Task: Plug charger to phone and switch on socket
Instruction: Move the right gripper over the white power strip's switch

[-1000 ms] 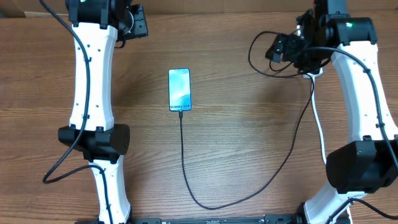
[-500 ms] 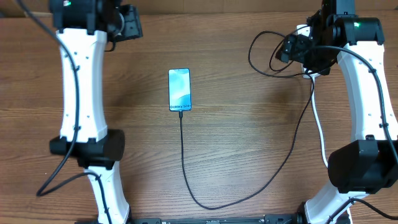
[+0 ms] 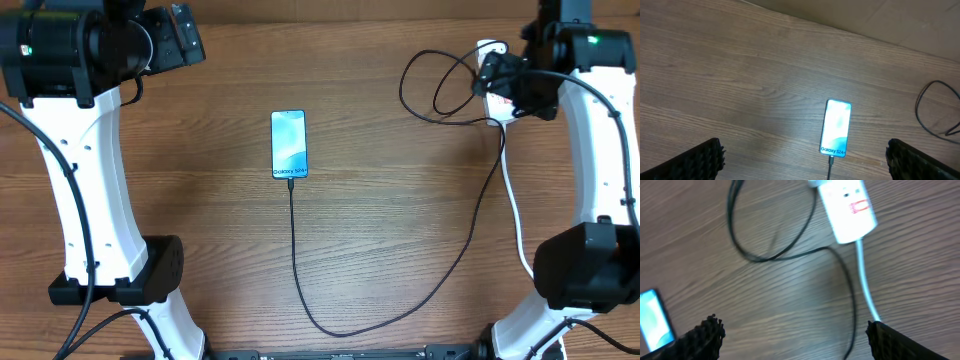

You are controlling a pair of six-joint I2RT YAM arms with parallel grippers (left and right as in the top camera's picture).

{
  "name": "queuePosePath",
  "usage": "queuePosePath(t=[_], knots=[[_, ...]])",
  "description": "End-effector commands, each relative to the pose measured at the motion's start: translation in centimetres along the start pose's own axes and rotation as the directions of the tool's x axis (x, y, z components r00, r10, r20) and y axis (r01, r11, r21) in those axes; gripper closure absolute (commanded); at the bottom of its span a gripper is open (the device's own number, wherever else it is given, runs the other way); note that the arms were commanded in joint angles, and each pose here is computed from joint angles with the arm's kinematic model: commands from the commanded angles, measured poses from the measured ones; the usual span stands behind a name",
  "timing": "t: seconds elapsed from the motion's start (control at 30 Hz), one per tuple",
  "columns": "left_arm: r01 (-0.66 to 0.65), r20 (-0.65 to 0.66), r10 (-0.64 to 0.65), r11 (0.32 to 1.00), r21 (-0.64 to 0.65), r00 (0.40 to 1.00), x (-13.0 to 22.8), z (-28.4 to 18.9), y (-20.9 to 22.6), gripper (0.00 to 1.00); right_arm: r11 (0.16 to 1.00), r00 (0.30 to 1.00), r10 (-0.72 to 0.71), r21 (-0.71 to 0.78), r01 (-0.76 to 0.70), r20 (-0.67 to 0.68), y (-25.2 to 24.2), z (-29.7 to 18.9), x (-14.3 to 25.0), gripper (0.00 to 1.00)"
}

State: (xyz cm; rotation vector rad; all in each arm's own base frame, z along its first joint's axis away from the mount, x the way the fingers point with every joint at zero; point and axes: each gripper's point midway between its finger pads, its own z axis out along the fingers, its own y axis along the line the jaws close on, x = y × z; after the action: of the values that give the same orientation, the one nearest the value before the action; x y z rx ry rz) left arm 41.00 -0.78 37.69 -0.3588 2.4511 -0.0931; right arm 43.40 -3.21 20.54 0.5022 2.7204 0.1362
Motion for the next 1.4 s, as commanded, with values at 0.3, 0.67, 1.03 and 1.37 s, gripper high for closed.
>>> queuePosePath(t=[0.3, 0.67, 1.03, 1.37], knots=[[-0.002, 0.02, 0.002, 1.0, -0.007, 1.0, -0.2, -0.7, 0.2, 0.0, 0.997, 0.99, 0.076, 0.02, -0.079, 0.118, -3.3, -2.3, -2.9, 0.05], [-0.002, 0.02, 0.002, 1.0, -0.006, 1.0, -0.2, -0.7, 0.2, 0.0, 0.992, 0.982, 0.116, 0.029, -0.121, 0.149, -5.3, -1.2, -4.5, 0.05], [-0.002, 0.02, 0.002, 1.0, -0.006, 1.0, -0.2, -0.7, 0.2, 0.0, 0.99, 0.983, 0.13, 0.036, -0.136, 0.13, -6.0, 3.5, -5.9, 0.04], [-0.002, 0.02, 0.002, 1.0, -0.006, 1.0, -0.2, -0.7, 0.2, 0.0, 0.971, 0.959, 0.208, 0.073, -0.226, 0.195, -9.2, 5.7, -8.1, 0.04]])
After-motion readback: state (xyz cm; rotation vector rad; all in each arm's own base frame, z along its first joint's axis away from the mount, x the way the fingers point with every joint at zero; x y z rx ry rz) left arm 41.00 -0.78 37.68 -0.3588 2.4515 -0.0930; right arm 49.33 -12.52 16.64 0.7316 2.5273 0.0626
